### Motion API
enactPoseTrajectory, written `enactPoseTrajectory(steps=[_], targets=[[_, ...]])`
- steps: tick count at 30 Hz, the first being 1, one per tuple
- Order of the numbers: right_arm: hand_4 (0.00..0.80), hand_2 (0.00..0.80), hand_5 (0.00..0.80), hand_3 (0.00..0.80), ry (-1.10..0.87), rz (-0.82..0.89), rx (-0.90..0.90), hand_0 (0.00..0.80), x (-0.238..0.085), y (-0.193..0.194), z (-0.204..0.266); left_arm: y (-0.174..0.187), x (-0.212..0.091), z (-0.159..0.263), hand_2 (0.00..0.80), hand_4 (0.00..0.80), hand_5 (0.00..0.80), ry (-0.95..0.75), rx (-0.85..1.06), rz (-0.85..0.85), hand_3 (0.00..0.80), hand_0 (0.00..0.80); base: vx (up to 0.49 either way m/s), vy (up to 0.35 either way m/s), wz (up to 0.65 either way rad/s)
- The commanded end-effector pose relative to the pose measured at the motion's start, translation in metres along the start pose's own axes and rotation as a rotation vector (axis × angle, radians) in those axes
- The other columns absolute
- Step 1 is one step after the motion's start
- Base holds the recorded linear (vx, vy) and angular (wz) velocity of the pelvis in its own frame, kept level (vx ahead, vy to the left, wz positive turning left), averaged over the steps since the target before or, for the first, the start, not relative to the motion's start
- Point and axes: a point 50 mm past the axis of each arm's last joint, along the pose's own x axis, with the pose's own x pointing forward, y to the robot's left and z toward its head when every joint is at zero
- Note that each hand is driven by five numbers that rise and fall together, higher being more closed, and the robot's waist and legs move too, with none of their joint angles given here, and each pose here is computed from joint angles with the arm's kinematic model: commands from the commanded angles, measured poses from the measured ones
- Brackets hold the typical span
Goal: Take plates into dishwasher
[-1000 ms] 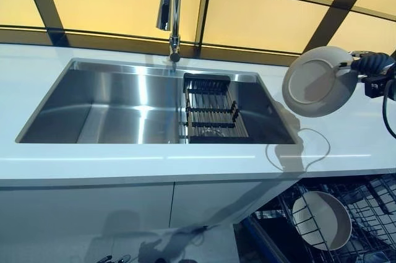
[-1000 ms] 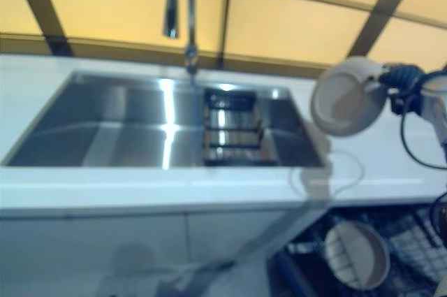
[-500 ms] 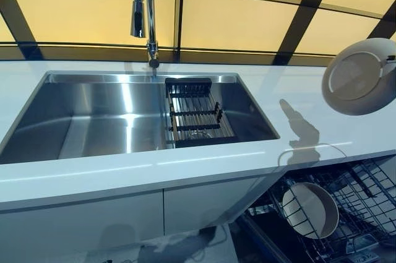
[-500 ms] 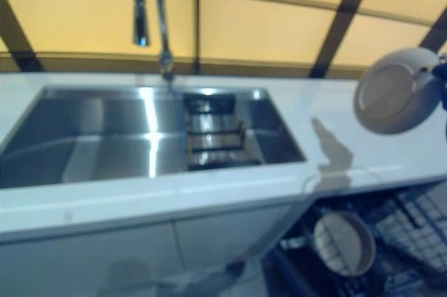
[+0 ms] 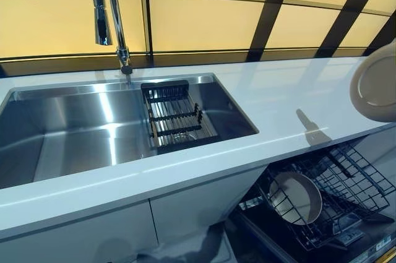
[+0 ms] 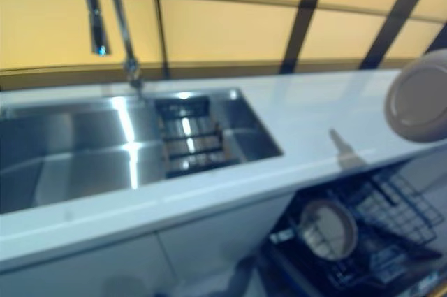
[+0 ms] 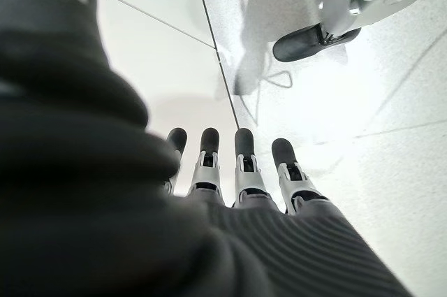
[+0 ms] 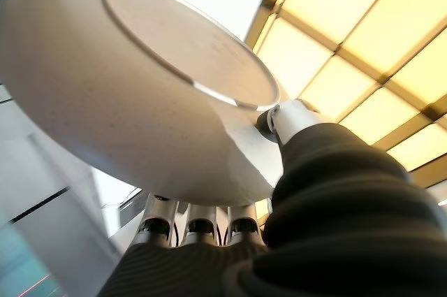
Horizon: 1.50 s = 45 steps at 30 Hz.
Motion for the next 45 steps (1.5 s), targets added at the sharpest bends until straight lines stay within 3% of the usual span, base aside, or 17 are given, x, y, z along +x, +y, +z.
enactPoseTrajectory(steps=[1, 18, 27, 45], targets=[[0.800, 0.800, 0.800, 0.800, -0.085, -0.125, -0.015, 0.800, -0.024, -0.042, 0.011, 0.018, 0.000, 0.005, 0.000, 0.000, 0.000, 0.005, 0.060, 0.039, 0.000, 0.000, -0.004, -0.022, -0.05], [0.800, 0.800, 0.800, 0.800, 0.045, 0.055, -0.189, 0.800, -0.019, -0.011, -0.067, 0.018, 0.002, 0.014, 0.000, 0.000, 0.000, -0.016, 0.055, 0.047, 0.000, 0.000, -0.001, -0.011, -0.08], [0.800, 0.800, 0.800, 0.800, -0.016, 0.155, -0.214, 0.800, -0.015, 0.024, -0.079, 0.019, 0.002, 0.017, 0.000, 0.000, 0.000, -0.028, 0.039, 0.049, 0.000, 0.000, -0.003, -0.003, -0.03], [0.800, 0.800, 0.800, 0.800, -0.074, 0.063, -0.440, 0.800, -0.004, 0.069, -0.081, 0.010, 0.004, 0.020, 0.000, 0.000, 0.000, -0.042, 0.016, 0.027, 0.000, 0.000, -0.002, -0.001, 0.01]])
